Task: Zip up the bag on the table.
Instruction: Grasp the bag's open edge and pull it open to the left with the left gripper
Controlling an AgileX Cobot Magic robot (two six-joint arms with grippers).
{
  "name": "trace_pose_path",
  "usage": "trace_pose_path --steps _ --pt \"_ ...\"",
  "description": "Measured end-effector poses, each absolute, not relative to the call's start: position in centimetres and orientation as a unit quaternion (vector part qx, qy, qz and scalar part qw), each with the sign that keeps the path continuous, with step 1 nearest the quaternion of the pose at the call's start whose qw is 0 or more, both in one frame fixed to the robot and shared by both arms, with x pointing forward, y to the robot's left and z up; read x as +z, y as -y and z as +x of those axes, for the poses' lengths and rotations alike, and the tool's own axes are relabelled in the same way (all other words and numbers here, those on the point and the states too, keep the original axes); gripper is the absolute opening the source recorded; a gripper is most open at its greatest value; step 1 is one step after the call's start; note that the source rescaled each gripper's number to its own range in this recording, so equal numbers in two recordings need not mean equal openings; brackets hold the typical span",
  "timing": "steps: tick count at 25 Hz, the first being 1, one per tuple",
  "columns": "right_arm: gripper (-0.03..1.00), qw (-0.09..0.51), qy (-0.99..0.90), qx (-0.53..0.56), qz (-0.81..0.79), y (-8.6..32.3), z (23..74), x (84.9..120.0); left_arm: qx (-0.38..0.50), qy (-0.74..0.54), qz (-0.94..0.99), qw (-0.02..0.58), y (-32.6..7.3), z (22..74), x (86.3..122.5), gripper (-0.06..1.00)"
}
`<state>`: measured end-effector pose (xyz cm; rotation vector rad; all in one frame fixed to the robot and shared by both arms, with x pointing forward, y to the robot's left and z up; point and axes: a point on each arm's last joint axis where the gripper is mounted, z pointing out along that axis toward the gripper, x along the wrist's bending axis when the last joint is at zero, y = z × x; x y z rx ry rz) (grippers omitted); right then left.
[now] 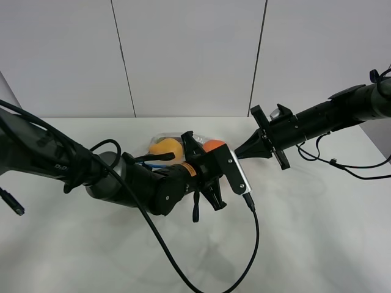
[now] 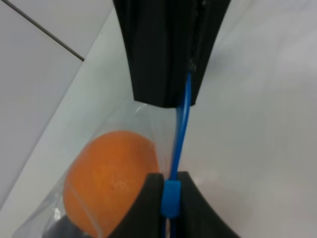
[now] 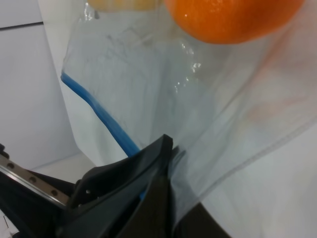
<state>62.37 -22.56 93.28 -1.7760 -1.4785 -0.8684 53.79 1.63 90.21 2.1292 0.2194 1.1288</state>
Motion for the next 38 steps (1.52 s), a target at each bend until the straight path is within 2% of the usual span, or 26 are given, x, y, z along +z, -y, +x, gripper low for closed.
trace_pose_path --steps 11,30,38 --pt "0.00 0.326 0.559 -0.337 -0.684 22.6 62.6 93.2 0.452 -0.088 0.830 0.315 -3.7 54.6 89.5 0.01" --pt "0.00 0.327 0.555 -0.342 -0.684 22.5 62.7 93.3 0.521 -0.115 0.812 0.236 -10.9 57.3 88.5 0.00" --pt "0.00 0.330 0.556 -0.341 -0.682 22.4 62.6 93.4 0.538 -0.149 0.806 0.197 -15.3 59.5 88.5 0.00"
